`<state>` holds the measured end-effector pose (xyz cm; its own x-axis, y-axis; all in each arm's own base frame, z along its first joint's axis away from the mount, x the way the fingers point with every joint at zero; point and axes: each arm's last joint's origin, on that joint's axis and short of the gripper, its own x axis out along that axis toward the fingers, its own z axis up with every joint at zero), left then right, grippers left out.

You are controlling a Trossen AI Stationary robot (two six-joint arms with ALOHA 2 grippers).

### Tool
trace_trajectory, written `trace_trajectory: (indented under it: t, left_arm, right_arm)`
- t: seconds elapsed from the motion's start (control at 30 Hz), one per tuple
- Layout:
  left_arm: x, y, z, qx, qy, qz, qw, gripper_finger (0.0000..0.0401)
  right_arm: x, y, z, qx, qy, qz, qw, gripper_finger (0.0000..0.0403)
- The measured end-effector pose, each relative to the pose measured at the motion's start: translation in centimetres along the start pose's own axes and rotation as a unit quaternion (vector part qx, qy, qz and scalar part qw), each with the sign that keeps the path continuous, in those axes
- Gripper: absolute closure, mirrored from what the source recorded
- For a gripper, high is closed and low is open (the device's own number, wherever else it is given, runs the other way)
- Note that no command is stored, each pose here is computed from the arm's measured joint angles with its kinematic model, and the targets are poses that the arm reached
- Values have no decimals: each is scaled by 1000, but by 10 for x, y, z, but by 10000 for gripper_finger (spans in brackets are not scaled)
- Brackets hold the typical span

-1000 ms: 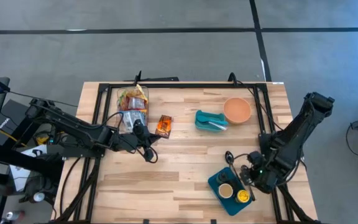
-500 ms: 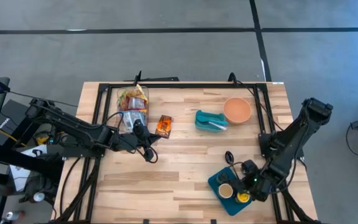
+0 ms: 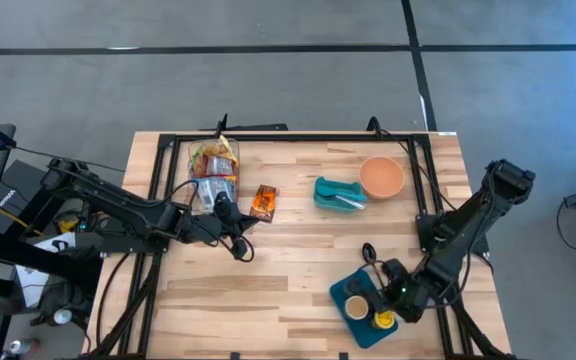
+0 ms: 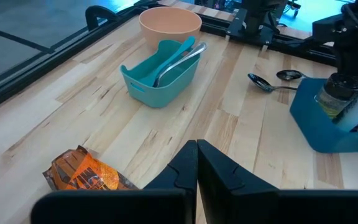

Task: Pick & Place Food Item
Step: Adjust the blue bin, then put the right black spoon into the green bin

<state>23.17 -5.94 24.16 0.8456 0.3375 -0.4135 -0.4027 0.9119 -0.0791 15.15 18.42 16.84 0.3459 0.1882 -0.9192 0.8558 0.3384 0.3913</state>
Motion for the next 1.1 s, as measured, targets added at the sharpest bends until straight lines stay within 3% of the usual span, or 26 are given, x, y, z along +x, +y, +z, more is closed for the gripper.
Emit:
trace_trajectory:
  t: [0.67, 0.9, 1.1]
  left_arm:
    - [0, 0, 0, 1, 1, 0, 1000, 400]
    - [0, 0, 0, 1, 1, 1, 1000, 400]
    - [0, 0, 0, 1, 1, 1, 1000, 400]
  right_arm:
    - [3, 14, 22, -38, -15, 22, 999, 402]
    - [-1, 5, 20, -36, -21, -11, 999, 402]
    - [-13, -14, 19, 3, -36, -82, 996, 402]
